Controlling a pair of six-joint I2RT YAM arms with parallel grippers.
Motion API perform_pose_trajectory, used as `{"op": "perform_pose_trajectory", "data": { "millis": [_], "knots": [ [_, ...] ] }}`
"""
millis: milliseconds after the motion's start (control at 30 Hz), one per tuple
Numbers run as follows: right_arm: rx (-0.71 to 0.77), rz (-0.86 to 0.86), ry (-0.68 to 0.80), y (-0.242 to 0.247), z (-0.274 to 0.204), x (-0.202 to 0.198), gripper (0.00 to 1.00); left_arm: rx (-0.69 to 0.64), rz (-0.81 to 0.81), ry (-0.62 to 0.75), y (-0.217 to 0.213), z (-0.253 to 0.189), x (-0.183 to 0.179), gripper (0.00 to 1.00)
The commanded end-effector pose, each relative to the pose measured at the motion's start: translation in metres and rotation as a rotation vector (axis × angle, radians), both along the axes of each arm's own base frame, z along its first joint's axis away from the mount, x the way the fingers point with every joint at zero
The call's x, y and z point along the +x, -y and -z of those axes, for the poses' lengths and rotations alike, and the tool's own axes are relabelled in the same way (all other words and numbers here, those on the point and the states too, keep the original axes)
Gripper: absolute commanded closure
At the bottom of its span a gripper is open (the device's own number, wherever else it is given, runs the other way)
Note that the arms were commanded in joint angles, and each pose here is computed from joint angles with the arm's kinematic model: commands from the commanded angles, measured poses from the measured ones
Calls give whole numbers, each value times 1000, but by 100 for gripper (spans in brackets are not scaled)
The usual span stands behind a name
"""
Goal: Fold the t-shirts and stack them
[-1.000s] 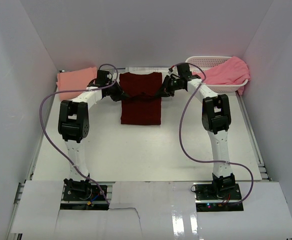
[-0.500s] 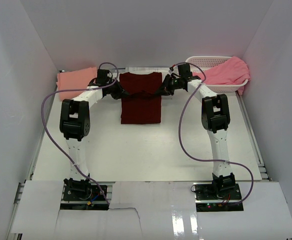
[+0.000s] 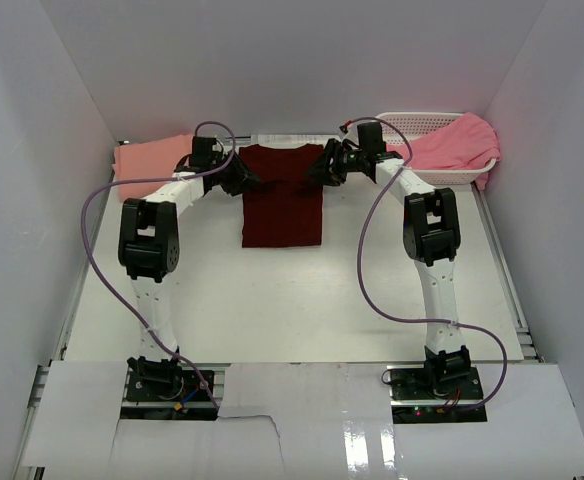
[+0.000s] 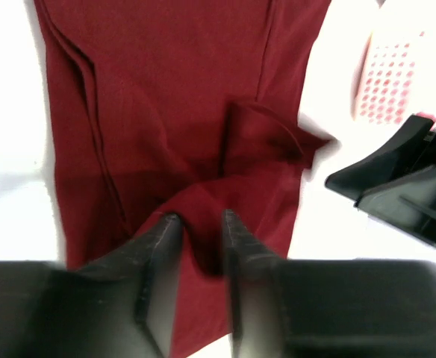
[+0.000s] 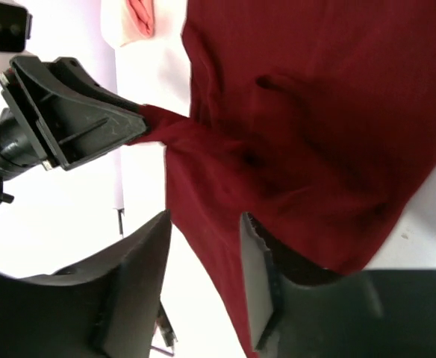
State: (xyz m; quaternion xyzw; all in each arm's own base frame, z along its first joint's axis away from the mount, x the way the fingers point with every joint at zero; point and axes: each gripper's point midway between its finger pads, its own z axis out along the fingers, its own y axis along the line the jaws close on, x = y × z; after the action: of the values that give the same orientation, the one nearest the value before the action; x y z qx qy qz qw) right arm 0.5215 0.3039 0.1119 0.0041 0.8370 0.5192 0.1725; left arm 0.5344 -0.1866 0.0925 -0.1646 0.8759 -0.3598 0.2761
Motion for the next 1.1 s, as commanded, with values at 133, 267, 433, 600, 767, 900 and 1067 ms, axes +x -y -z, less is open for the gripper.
{"op": "perform_pose_trajectory", "data": {
  "millis": [133,267,433,600,767,900,1067],
  "knots": [
    [97,-1,271,0,-68,13,37,6,-79,264,-16,-87,7,14],
    [91,12,326,4,-77,7,34,51,-136,371,-29,-121,4,8],
    [59,-20,276,9,-57,-18,39,77,-90,439,-30,-153,-15,9],
    [-25,-15,218,23,-30,-51,42,28,16,393,-18,-129,-54,12],
    [-150,-15,135,39,5,-80,40,34,22,325,-20,-85,-77,13],
    [-243,4,76,53,26,-90,35,39,22,260,-22,-55,-93,12],
    [-236,-34,-15,52,42,-107,33,58,29,183,-23,-23,-110,3]
  ]
}}
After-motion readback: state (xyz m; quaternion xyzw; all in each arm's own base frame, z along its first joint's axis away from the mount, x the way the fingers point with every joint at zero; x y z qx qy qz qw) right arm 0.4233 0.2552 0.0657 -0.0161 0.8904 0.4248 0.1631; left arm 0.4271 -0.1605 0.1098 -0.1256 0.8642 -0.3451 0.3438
